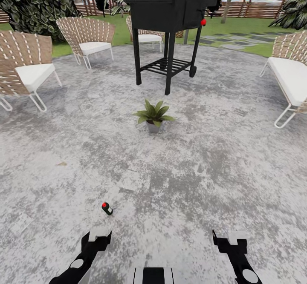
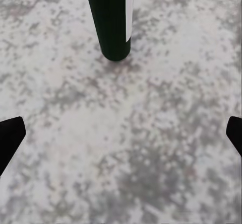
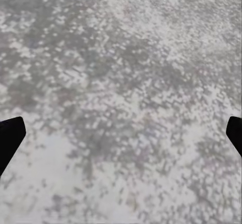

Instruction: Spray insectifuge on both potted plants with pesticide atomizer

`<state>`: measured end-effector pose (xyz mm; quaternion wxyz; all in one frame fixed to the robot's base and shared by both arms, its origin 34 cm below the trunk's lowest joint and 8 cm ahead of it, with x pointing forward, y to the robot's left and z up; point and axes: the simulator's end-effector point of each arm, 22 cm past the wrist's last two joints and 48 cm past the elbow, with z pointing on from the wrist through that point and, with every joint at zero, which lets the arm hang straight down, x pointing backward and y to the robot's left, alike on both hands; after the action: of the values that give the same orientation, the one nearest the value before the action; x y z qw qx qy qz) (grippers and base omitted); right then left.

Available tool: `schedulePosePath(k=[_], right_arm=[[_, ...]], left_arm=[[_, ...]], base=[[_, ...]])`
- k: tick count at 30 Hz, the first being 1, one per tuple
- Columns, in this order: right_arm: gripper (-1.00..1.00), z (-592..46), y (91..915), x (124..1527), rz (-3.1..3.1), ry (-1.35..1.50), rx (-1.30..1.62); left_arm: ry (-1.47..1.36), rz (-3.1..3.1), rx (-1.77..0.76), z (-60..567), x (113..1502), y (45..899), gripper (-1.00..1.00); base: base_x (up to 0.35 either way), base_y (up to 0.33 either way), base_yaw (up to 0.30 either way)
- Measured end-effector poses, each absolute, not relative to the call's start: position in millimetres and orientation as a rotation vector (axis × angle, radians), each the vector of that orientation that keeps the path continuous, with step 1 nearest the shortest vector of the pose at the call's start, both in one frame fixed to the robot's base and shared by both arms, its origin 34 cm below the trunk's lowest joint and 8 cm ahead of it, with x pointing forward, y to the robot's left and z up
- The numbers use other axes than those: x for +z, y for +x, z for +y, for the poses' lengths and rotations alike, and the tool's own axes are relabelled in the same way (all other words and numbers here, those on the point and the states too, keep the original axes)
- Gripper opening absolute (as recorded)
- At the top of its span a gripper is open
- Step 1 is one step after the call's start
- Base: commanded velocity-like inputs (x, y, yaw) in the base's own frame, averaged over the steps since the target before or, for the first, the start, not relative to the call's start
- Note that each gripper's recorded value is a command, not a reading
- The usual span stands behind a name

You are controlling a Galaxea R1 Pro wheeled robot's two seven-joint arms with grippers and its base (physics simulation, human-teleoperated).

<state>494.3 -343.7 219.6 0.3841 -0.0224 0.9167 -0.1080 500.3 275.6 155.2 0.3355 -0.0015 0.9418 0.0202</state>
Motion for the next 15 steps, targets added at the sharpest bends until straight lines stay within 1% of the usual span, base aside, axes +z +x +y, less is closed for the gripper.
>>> schedulePosePath(k=[8,11,15], right_arm=[[1.00,-343.5,494.4,219.7,2.336,-0.058,-0.274],[1.00,-343.4,494.3,219.4,2.337,-0.058,-0.274],[1.00,-343.3,494.3,219.3,2.337,-0.058,-0.274]], left_arm=[[-0.005,2.457,0.053,275.7,155.3,500.3,1.00],[-0.004,2.457,0.052,275.5,155.2,500.4,1.00],[-0.003,2.456,0.051,274.5,155.2,500.7,1.00]], base=[[0.285,-0.103,0.000],[0.109,-0.040,0.000],[0.018,-0.007,0.000]])
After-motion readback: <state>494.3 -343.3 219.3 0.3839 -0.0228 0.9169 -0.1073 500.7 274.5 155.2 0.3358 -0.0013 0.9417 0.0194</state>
